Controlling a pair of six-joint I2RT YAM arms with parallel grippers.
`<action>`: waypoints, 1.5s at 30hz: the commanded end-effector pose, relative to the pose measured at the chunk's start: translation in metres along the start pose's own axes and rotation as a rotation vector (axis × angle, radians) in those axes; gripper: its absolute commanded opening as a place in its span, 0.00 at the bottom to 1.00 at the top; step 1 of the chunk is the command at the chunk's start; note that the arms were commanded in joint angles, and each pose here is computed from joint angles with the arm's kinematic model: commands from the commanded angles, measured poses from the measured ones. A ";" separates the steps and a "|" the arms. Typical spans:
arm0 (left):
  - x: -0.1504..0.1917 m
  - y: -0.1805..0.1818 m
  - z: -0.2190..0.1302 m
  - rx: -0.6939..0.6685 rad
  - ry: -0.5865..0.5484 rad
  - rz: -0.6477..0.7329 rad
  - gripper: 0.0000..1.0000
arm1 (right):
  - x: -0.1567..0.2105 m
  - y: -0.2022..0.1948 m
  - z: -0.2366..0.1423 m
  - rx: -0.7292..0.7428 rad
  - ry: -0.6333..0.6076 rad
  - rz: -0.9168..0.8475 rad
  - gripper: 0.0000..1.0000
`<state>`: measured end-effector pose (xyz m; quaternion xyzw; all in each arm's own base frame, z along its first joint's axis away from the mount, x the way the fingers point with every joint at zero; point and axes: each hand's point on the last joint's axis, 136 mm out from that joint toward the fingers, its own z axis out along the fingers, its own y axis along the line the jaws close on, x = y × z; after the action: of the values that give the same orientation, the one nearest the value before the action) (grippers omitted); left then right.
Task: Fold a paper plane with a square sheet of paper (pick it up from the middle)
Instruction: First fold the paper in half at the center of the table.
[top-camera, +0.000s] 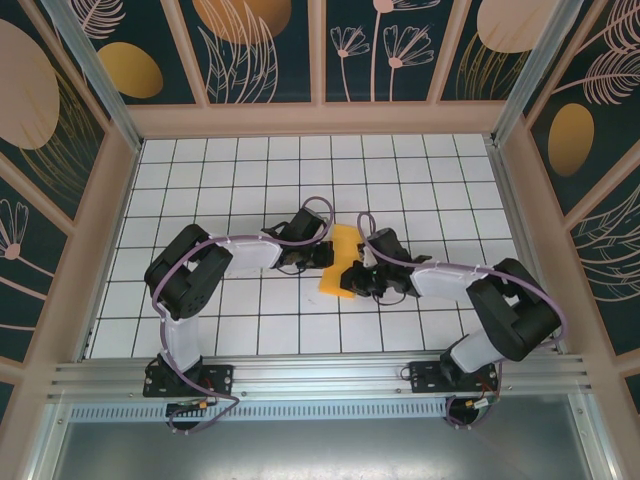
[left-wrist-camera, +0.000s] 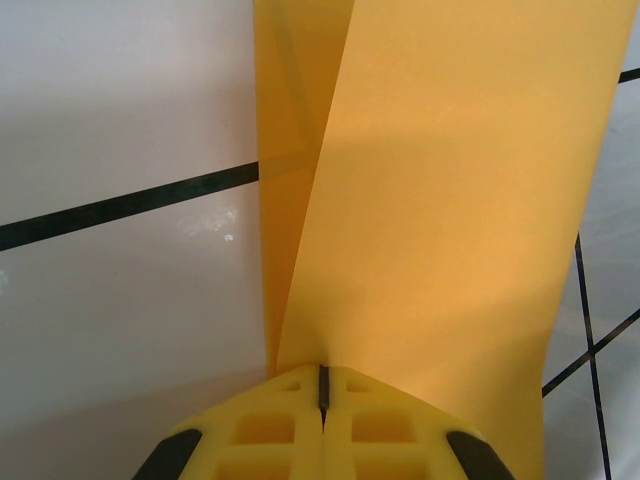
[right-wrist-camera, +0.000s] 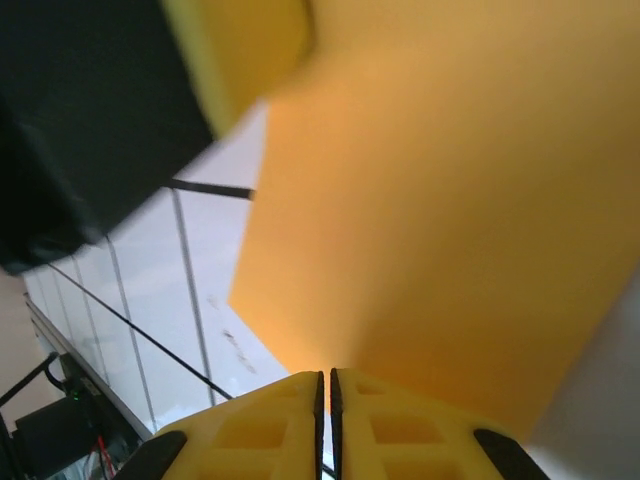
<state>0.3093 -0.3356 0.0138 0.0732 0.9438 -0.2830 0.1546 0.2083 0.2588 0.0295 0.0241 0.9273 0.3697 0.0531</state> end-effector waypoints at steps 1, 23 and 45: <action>0.033 0.039 0.010 -0.143 0.095 -0.013 0.00 | 0.017 -0.018 0.008 0.024 0.037 0.044 0.14; 0.036 0.039 0.012 -0.138 0.109 -0.011 0.00 | -0.071 -0.012 -0.020 -0.004 -0.147 0.032 0.16; 0.041 0.041 0.014 -0.138 0.131 -0.003 0.00 | -0.107 -0.017 -0.021 0.009 -0.171 0.063 0.16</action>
<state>0.3094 -0.3354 0.0138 0.0784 0.9434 -0.2817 0.1566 0.3109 0.2221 0.0492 0.0926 0.9191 0.3601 0.1303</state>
